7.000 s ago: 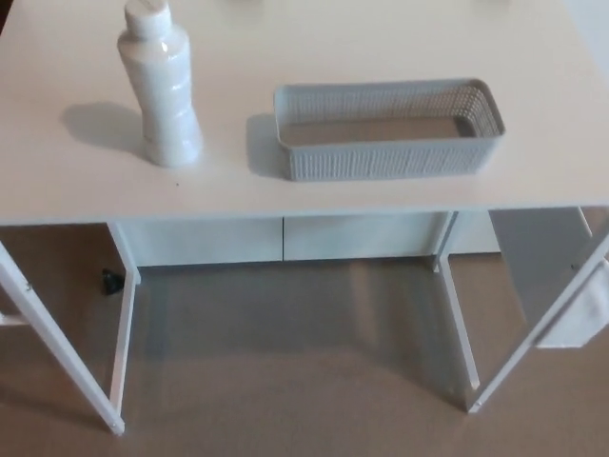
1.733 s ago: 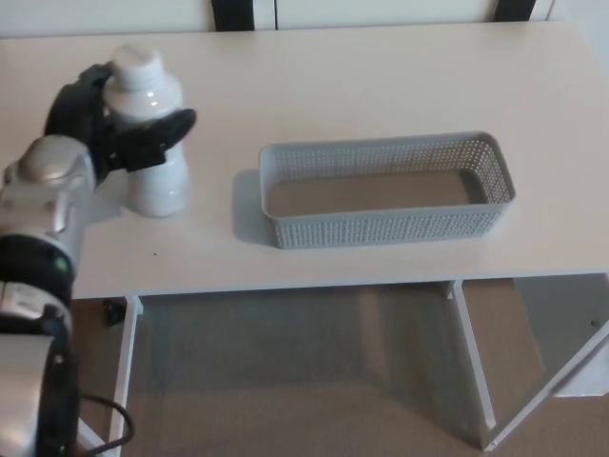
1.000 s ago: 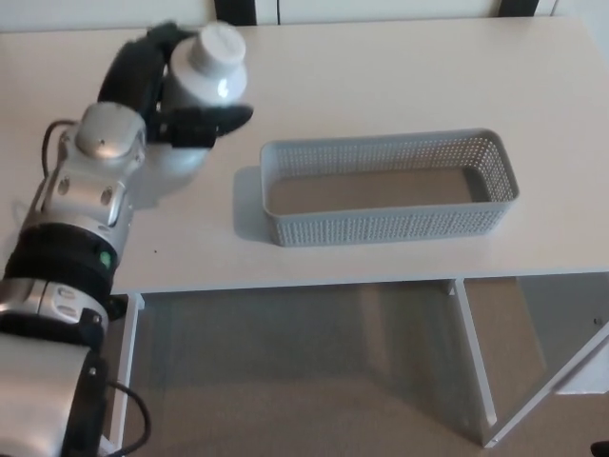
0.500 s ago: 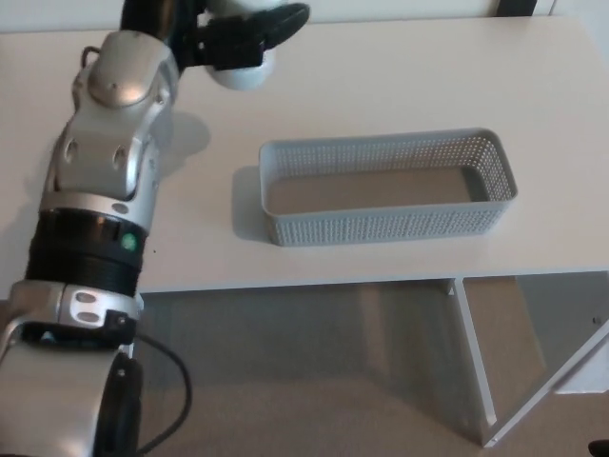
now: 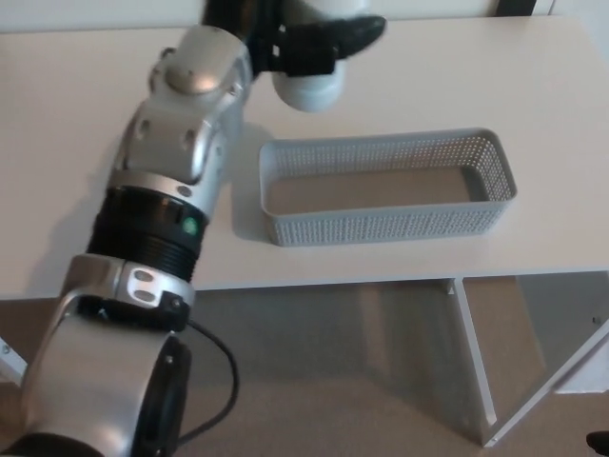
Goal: The robot walk up to a desk on which a bottle is kept on the left hand side and a container is kept on the right hand side. The robot uses its left hand to pick up the bottle and places it in the container.
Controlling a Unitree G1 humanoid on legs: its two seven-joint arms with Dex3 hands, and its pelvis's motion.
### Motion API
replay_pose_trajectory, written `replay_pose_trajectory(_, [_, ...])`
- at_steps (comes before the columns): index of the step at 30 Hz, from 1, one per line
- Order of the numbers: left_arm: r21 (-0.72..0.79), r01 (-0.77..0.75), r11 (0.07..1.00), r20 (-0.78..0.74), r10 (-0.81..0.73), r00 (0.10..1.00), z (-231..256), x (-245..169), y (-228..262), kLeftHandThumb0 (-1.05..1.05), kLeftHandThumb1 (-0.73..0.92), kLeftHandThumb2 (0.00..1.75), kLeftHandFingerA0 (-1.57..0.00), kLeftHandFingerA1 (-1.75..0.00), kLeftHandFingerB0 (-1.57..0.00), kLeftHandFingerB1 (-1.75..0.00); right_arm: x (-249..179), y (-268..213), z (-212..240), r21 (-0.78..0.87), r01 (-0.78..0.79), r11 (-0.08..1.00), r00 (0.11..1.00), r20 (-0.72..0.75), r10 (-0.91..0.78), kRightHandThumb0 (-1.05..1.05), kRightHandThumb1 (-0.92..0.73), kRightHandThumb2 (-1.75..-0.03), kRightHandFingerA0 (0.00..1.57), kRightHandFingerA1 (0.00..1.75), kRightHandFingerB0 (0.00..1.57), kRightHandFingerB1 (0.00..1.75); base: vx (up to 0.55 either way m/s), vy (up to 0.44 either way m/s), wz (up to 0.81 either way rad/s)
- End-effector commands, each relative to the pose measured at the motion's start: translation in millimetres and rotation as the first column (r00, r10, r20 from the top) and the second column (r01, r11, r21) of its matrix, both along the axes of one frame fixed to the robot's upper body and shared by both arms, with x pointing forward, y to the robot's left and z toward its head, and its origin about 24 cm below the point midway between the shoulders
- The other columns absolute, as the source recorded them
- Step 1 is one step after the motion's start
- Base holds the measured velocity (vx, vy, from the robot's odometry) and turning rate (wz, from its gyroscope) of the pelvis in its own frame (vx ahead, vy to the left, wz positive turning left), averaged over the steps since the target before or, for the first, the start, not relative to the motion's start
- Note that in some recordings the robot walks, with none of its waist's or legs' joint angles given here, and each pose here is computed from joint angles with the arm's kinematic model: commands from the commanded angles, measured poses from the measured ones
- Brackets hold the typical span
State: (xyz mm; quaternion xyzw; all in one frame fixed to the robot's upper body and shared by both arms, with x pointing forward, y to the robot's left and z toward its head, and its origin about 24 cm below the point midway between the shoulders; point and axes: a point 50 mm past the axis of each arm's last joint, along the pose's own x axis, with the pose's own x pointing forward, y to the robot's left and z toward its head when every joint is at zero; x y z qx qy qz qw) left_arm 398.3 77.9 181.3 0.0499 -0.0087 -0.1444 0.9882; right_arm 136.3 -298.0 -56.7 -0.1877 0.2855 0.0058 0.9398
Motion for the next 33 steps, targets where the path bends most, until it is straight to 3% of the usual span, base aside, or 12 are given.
replay_pose_trajectory(1, [0.056, 0.013, 0.998, 0.03, -0.015, 0.999, -3, -1, -13, -0.12, 0.78, 0.76, -0.94, -1.39, -0.77, -1.1, 1, -4, 2, -0.017, -0.009, 1.0, 1.0, -0.009, 0.009, -0.54, -0.64, -0.59, 0.67, 0.53, 0.59, 0.47, 0.0, 0.0, 0.0])
replay_pose_trajectory(3, [0.062, 0.026, 0.998, 0.021, -0.028, 0.999, -10, -2, -17, -0.13, 0.77, 0.74, -0.84, -1.34, -0.74, -1.1, 4, -4, 3, -0.014, -0.014, 1.0, 1.0, -0.008, 0.014, -0.51, -0.65, -0.59, 0.66, 0.52, 0.58, 0.47, 0.0, 0.0, 0.0])
replay_pose_trajectory(15, [0.018, 0.032, 0.999, -0.053, -0.031, 0.998, -29, -9, -23, -0.15, 0.75, 0.67, -0.71, -1.36, -0.77, -1.02, 6, -3, 4, -0.029, -0.011, 1.0, 1.0, -0.008, 0.011, -0.53, -0.62, -0.59, 0.7, 0.52, 0.61, 0.47, 0.0, 0.0, 0.0])
replay_pose_trajectory(16, [0.025, 0.037, 0.999, -0.049, -0.036, 0.998, -30, -9, -22, -0.17, 0.77, 0.64, -0.8, -1.11, -0.75, -0.94, 8, -3, 5, -0.043, -0.015, 0.999, 1.0, -0.004, 0.015, -0.55, -0.61, -0.6, 0.71, 0.53, 0.61, 0.47, 0.0, 0.0, 0.0])
replay_pose_trajectory(17, [0.026, 0.038, 0.999, -0.048, -0.037, 0.998, -30, -9, -22, -0.17, 0.77, 0.64, -0.8, -1.11, -0.75, -0.94, 9, -4, 6, -0.046, -0.016, 0.999, 1.0, -0.002, 0.016, -0.55, -0.61, -0.6, 0.71, 0.53, 0.61, 0.47, 0.0, 0.0, 0.0])
replay_pose_trajectory(18, [0.027, 0.04, 0.999, -0.051, -0.039, 0.998, -31, -9, -20, -0.21, 0.73, 0.64, -0.79, -1.39, -0.71, -0.88, 10, -4, 6, -0.042, -0.017, 0.999, 1.0, -0.003, 0.017, -0.53, -0.63, -0.59, 0.7, 0.53, 0.63, 0.48, 0.0, 0.0, 0.0])
replay_pose_trajectory(21, [0.031, 0.038, 0.999, -0.057, -0.036, 0.998, -35, -10, -17, -0.19, 0.75, 0.65, -0.77, -1.43, -0.7, -0.89, 10, -3, 6, -0.032, -0.015, 0.999, 1.0, -0.008, 0.015, -0.52, -0.63, -0.59, 0.7, 0.52, 0.63, 0.48, 0.0, 0.0, 0.0])
replay_pose_trajectory(23, [0.025, 0.028, 0.999, -0.072, -0.026, 0.997, -39, -10, -14, -0.2, 0.75, 0.62, -0.73, -1.55, -0.58, -1.15, 10, -3, 6, -0.038, -0.018, 0.999, 1.0, -0.01, 0.017, -0.53, -0.62, -0.59, 0.71, 0.52, 0.61, 0.47, 0.0, 0.0, 0.0])
replay_pose_trajectory(25, [0.018, 0.021, 1.0, -0.082, -0.02, 0.996, -41, -10, -13, -0.2, 0.75, 0.62, -0.73, -1.55, -0.58, -1.15, 10, -3, 6, -0.041, -0.017, 0.999, 1.0, -0.011, 0.016, -0.53, -0.62, -0.59, 0.71, 0.52, 0.61, 0.47, 0.0, 0.0, 0.0])
replay_pose_trajectory(26, [0.012, 0.011, 1.0, -0.097, -0.01, 0.995, -43, -10, -12, -0.15, 0.77, 0.64, -0.72, -1.41, -0.65, -1.07, 10, -3, 6, -0.039, -0.009, 0.999, 1.0, -0.01, 0.008, -0.53, -0.62, -0.59, 0.72, 0.52, 0.62, 0.47, 0.0, 0.0, 0.0])
replay_pose_trajectory(30, [0.015, -0.014, 1.0, -0.13, 0.016, 0.991, -49, -10, -6, -0.11, 0.8, 0.69, -0.77, -1.51, -0.71, -1.02, 11, -3, 6, -0.043, -0.009, 0.999, 1.0, -0.008, 0.008, -0.53, -0.63, -0.6, 0.7, 0.5, 0.62, 0.46, 0.0, 0.0, 0.0])
replay_pose_trajectory(33, [0.029, -0.012, 1.0, -0.133, 0.016, 0.991, -53, -11, -3, -0.12, 0.82, 0.7, -0.82, -1.59, -0.72, -1.14, 12, -2, 6, -0.027, 0.002, 1.0, 1.0, -0.003, -0.002, -0.51, -0.63, -0.59, 0.68, 0.51, 0.6, 0.47, 0.0, 0.0, 0.0])
